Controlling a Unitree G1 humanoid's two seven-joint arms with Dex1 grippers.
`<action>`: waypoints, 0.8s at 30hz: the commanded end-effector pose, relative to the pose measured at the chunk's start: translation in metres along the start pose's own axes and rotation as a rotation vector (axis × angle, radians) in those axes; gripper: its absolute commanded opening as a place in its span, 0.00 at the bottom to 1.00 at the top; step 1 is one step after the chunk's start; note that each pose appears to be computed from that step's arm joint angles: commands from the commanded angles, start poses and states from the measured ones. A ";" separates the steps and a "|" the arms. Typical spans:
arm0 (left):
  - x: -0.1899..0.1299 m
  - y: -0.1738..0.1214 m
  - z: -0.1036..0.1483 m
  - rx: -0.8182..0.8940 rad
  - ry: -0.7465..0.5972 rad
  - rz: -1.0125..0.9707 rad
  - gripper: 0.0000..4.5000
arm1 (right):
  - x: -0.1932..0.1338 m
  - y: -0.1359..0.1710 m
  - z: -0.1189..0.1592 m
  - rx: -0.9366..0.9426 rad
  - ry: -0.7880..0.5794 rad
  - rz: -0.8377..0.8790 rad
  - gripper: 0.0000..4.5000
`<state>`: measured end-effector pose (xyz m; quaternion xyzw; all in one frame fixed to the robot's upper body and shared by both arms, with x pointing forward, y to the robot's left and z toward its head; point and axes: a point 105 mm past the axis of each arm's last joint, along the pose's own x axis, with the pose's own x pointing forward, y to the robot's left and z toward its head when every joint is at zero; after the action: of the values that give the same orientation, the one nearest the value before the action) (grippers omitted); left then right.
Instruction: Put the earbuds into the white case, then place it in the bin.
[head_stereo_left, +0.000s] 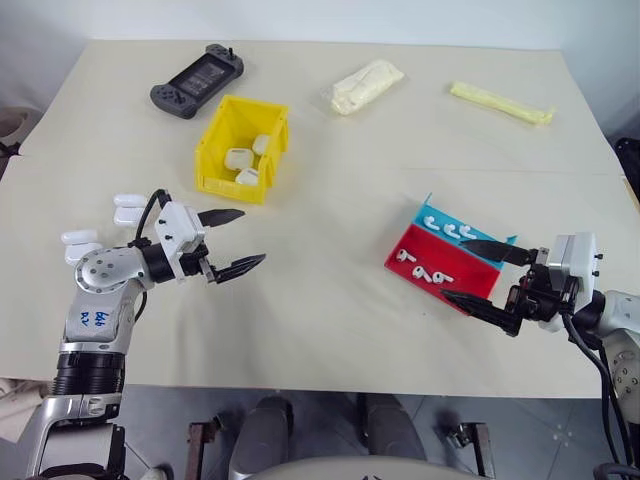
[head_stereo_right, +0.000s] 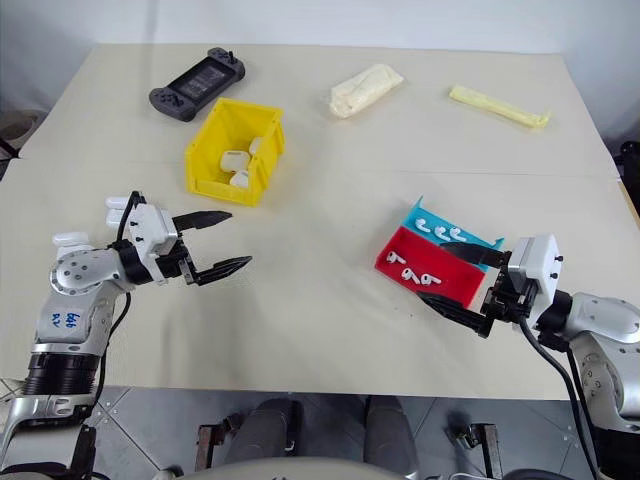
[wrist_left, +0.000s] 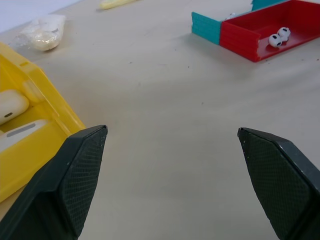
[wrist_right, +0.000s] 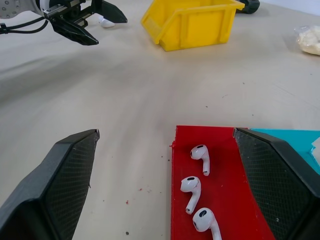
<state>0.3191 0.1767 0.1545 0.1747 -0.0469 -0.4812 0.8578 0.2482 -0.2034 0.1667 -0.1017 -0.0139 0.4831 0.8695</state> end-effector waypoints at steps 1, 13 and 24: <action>-0.001 0.006 0.014 0.070 -0.028 0.026 0.99 | 0.000 0.002 0.009 -0.031 -0.018 0.010 1.00; -0.009 0.009 0.009 0.023 -0.020 0.072 0.99 | 0.006 0.001 0.010 -0.024 -0.033 0.039 1.00; -0.086 0.015 -0.024 -0.193 0.109 0.591 0.99 | 0.056 0.027 0.036 -0.057 -0.209 0.209 1.00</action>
<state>0.2970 0.2520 0.1332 0.1039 0.0095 -0.2474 0.9633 0.2569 -0.1460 0.1830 -0.0736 -0.0816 0.5635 0.8187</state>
